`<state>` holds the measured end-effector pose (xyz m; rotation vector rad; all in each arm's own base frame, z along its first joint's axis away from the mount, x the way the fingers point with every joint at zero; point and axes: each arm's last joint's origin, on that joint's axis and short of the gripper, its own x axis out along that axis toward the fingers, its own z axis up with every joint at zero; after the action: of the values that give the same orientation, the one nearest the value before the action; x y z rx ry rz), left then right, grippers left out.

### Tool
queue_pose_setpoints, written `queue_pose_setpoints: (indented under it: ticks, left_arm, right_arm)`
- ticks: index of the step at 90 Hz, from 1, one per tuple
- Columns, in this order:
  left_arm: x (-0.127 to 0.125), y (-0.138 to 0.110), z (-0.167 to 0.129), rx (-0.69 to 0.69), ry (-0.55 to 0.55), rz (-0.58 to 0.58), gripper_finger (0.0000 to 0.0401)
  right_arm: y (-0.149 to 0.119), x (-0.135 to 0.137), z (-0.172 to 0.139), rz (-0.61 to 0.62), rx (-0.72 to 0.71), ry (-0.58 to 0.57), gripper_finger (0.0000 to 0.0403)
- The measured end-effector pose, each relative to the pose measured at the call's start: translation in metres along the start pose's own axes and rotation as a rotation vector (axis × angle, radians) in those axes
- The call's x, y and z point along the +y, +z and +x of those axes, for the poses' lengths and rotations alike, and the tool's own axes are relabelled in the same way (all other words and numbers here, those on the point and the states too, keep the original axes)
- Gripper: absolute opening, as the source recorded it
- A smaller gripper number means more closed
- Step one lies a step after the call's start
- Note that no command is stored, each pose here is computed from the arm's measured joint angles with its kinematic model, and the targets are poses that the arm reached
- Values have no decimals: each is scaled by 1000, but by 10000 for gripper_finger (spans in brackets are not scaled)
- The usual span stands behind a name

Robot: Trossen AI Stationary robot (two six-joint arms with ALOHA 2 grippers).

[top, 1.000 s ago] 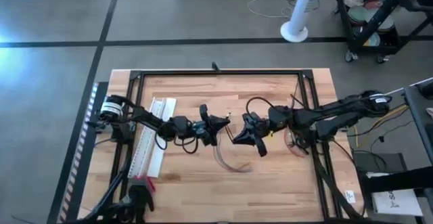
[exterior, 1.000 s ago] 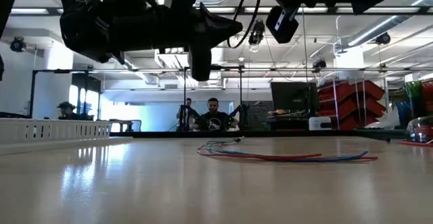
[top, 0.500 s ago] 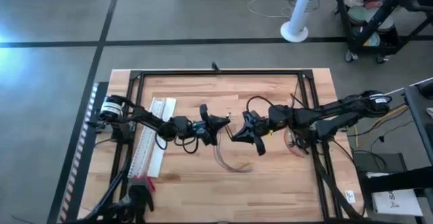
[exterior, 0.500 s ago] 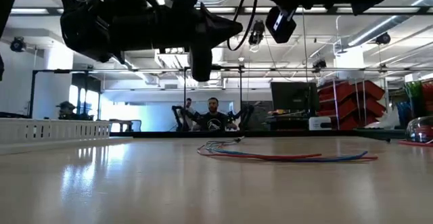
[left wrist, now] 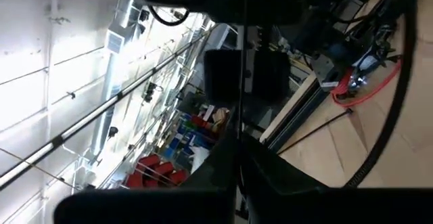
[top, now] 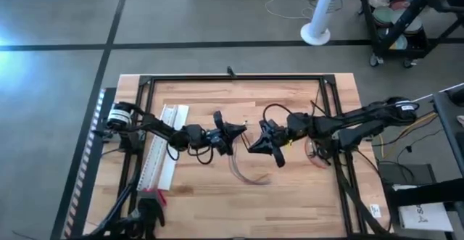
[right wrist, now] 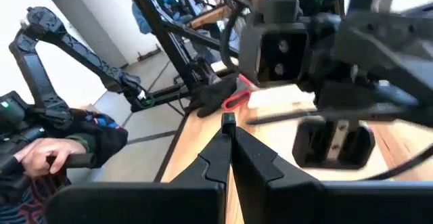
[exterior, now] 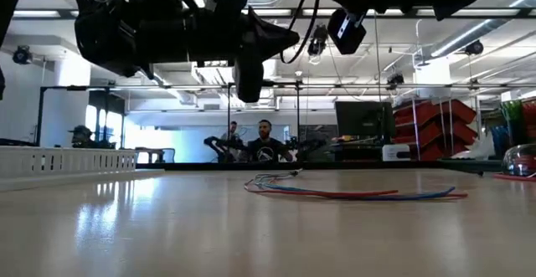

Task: Ziptie cables
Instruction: Insert the bottom black ziptie into the black ziptie lock

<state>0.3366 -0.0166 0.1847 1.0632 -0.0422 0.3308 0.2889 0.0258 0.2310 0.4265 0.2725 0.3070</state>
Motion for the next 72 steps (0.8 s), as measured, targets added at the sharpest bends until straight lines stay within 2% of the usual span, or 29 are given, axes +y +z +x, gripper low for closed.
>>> queue_pose_setpoints:
  ticks: [33, 72]
  left_arm:
    - [0, 0, 0, 1, -1, 4, 0]
    - [-2, -2, 0, 17, -16, 15, 0]
  right_arm:
    - [-4, -12, 4, 16, 19, -42, 0]
    - [1, -10, 4, 6, -3, -33, 0]
